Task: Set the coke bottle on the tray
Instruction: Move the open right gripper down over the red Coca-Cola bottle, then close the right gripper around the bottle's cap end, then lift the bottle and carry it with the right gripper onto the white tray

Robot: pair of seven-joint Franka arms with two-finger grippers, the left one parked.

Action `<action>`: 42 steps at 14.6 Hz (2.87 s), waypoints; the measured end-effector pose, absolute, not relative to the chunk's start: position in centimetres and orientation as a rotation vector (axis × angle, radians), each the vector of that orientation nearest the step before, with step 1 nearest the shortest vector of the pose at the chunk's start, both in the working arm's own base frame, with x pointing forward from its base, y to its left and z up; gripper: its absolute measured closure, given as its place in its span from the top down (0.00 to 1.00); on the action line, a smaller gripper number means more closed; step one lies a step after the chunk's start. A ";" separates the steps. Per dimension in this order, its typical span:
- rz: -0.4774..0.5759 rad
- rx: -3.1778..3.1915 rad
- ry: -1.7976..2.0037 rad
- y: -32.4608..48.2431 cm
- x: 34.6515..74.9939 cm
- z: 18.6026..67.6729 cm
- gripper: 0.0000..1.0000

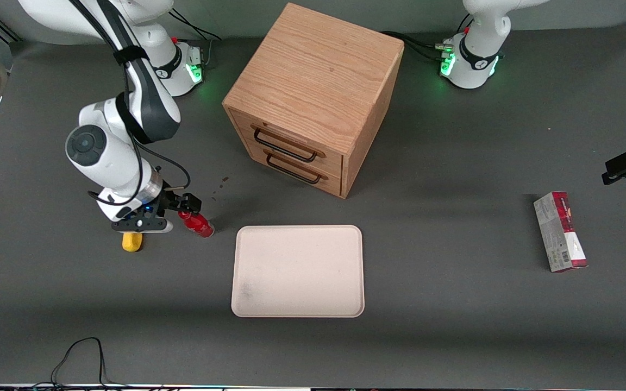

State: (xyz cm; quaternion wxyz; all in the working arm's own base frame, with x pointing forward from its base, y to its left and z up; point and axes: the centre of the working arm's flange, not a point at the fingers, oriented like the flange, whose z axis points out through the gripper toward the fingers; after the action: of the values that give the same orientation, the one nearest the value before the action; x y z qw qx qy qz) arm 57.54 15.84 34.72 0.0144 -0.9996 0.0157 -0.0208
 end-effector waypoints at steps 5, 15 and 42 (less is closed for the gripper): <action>-0.044 -3.117 0.049 15.8 57.3 33.2 1.00; -0.050 -3.116 0.050 15.6 56.8 32.1 0.97; 0.135 -3.143 0.053 14.9 58.2 63.2 0.31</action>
State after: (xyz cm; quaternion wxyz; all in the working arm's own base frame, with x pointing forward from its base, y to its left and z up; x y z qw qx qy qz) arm 58.22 14.88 63.19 -0.0024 -0.9989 0.0168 0.0429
